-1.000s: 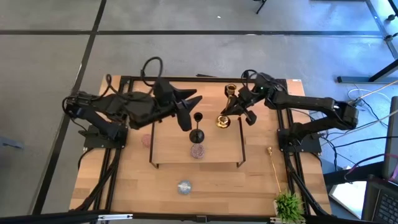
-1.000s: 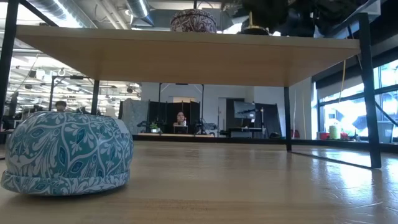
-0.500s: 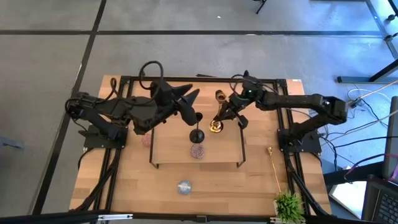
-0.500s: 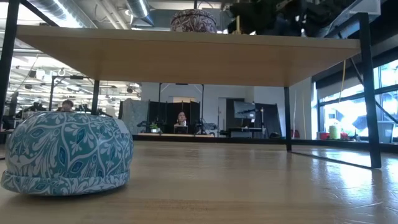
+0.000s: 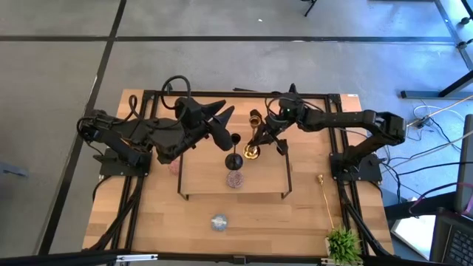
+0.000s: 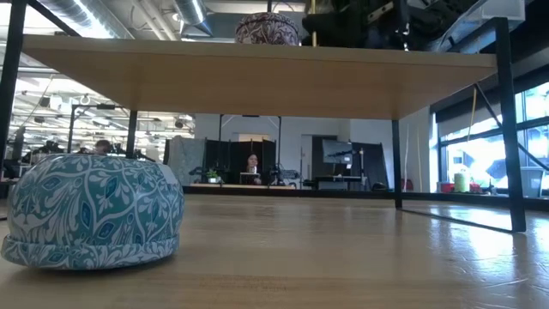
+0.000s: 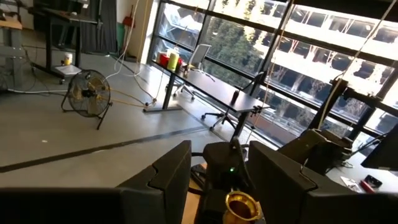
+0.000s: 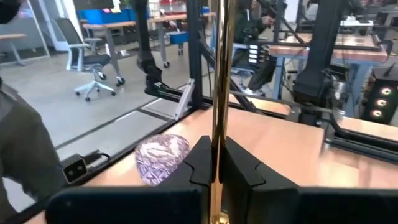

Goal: Pick & Place candle stick holders
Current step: Put the gold candle holder on the shelf

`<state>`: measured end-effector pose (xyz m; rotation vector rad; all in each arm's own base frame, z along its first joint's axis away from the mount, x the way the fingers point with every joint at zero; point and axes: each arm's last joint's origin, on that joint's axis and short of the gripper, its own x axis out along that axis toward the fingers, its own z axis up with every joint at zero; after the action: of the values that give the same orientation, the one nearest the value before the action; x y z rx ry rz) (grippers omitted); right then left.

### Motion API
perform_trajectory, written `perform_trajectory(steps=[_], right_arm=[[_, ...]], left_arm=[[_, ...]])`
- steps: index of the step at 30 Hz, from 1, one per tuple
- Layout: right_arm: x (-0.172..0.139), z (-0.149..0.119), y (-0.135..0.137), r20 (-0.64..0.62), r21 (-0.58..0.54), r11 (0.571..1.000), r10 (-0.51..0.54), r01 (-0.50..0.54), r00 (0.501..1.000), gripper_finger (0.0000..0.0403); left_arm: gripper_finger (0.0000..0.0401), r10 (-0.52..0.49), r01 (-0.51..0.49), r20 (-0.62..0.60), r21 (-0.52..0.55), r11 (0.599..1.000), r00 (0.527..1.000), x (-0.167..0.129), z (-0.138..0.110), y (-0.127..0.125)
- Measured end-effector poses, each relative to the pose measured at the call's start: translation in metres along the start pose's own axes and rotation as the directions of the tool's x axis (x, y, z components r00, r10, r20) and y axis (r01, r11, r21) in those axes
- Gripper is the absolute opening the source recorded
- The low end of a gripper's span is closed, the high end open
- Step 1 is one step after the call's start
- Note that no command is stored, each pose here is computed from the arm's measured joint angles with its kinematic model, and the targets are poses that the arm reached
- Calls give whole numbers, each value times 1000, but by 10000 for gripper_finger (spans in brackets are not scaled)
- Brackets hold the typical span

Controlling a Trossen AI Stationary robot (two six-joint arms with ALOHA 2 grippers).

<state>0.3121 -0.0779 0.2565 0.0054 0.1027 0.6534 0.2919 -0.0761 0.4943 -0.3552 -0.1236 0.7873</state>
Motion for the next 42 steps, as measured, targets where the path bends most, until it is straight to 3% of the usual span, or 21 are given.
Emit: perform_trajectory(steps=[26, 42], right_arm=[[1, -5, -2, -37, 2, 998, -68, 68, 997, 16], [8, -17, -4, -55, 49, 998, -30, 32, 998, 16]], left_arm=[[157, 32, -33, 14, 17, 999, 999, 0, 1, 1], [157, 24, -24, 11, 8, 1000, 1000, 0, 1, 1]])
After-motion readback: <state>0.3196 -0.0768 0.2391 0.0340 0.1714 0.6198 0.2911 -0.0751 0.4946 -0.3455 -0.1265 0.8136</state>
